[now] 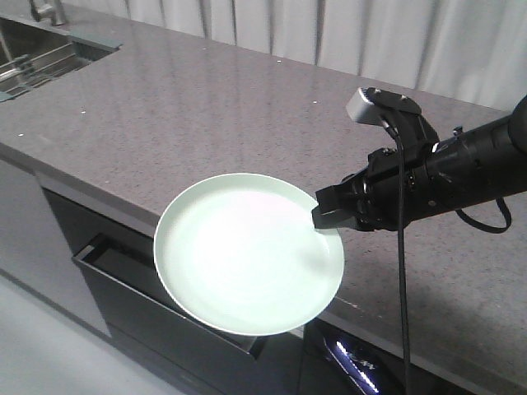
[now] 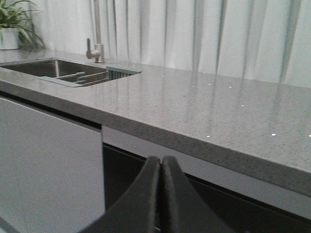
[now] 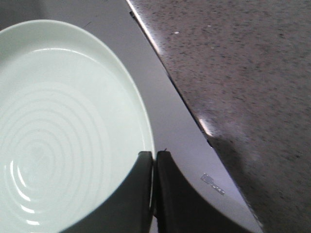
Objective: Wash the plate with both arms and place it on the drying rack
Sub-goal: 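Drive the base away from the counter holding the plate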
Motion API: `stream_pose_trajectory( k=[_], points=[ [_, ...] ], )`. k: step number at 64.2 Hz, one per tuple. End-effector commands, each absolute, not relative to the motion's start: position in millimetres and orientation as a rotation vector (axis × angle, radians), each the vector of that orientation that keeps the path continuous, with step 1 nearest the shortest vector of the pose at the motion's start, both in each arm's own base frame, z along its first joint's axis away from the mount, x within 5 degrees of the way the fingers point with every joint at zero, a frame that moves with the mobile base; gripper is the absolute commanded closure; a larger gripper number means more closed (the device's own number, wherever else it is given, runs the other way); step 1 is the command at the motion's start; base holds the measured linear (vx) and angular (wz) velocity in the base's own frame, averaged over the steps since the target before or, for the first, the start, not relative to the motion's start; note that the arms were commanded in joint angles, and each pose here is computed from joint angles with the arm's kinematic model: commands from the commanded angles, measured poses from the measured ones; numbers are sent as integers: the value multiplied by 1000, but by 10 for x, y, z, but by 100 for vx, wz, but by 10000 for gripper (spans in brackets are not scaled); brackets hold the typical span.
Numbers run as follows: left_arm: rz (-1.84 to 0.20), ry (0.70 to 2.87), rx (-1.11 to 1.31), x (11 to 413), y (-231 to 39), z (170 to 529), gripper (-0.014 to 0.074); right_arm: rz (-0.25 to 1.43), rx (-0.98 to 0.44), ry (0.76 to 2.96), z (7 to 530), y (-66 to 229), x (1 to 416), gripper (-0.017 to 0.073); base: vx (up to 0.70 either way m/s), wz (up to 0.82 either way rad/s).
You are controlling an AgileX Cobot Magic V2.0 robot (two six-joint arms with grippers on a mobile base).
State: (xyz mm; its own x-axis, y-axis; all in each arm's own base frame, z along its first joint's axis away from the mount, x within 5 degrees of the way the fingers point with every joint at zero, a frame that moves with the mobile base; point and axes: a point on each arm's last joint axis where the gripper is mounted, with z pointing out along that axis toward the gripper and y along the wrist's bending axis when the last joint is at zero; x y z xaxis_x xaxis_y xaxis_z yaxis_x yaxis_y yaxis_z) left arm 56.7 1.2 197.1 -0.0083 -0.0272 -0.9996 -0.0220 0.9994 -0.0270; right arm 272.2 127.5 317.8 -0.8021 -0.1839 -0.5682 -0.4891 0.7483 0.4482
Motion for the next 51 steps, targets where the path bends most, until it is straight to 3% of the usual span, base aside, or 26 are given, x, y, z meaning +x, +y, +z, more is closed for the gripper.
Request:
stream_pose_trajectory(
  k=[1,51],
  points=[
    [-8,1462,-42,538,13,2143,601,848,-483,2356,3382,1268,2689,567,-6,50],
    [-8,1462,-42,538,13,2143,601,848,-483,2356,3382,1268,2689,567,-6,49]
  ],
)
